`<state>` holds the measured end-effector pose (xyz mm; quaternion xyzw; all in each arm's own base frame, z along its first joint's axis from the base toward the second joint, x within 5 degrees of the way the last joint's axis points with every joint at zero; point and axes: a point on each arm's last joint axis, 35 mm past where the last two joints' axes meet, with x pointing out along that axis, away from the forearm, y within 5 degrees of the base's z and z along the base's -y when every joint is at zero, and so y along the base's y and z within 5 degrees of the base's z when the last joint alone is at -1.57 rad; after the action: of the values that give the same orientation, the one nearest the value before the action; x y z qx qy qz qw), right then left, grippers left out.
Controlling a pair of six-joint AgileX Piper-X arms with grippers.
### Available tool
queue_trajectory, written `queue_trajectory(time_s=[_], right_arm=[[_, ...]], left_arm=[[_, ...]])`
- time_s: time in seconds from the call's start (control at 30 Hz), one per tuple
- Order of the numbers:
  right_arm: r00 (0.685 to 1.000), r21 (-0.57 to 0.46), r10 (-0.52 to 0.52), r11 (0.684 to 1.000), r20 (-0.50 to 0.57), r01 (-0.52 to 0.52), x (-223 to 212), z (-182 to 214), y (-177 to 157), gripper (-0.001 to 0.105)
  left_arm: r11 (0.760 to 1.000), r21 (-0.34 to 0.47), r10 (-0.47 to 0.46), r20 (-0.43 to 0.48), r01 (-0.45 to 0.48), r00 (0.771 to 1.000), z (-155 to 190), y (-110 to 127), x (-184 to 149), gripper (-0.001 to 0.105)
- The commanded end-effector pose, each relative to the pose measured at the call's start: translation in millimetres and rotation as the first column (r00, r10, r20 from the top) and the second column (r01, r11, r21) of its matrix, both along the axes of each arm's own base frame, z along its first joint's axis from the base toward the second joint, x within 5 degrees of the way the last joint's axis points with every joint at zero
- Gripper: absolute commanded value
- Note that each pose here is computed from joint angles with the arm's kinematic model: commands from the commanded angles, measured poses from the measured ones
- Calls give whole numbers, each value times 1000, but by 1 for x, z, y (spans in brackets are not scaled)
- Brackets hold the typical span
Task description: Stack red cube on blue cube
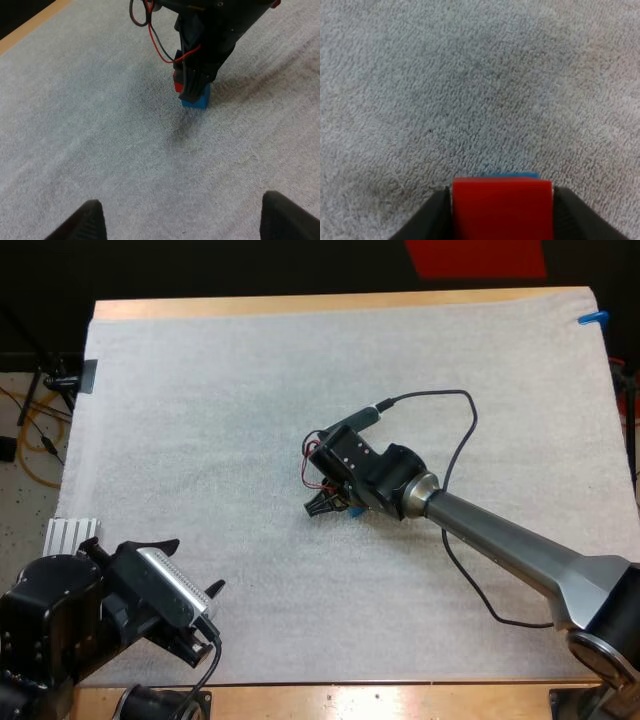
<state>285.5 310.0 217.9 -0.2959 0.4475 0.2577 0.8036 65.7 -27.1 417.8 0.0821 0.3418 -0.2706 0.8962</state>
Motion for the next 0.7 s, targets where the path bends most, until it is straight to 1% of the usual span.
queue_trajectory(time_s=[0.0, 0.1, 0.37, 0.53, 0.67], right_arm=[[1000, 4, -5, 1000, 16, 5, 2, 5, -2, 41], [999, -12, -8, 1000, 36, 8, 2, 5, -2, 41], [999, -29, 12, 1000, 34, -11, 2, 5, -3, 43], [1000, -44, 12, 999, 20, -11, 2, 0, -3, 56], [1000, -53, 12, 999, 12, -11, 2, -3, -3, 58]], left_arm=[[1000, -9, 10, -3, -10, 1000, 0, 0, 1, 63], [1000, -9, 10, -3, -10, 1000, 0, 0, 1, 63], [1000, -9, 10, -3, -10, 1000, 0, 0, 1, 63], [1000, -9, 10, -3, -10, 1000, 0, 0, 1, 63], [1000, -9, 10, -3, -10, 1000, 0, 0, 1, 63]])
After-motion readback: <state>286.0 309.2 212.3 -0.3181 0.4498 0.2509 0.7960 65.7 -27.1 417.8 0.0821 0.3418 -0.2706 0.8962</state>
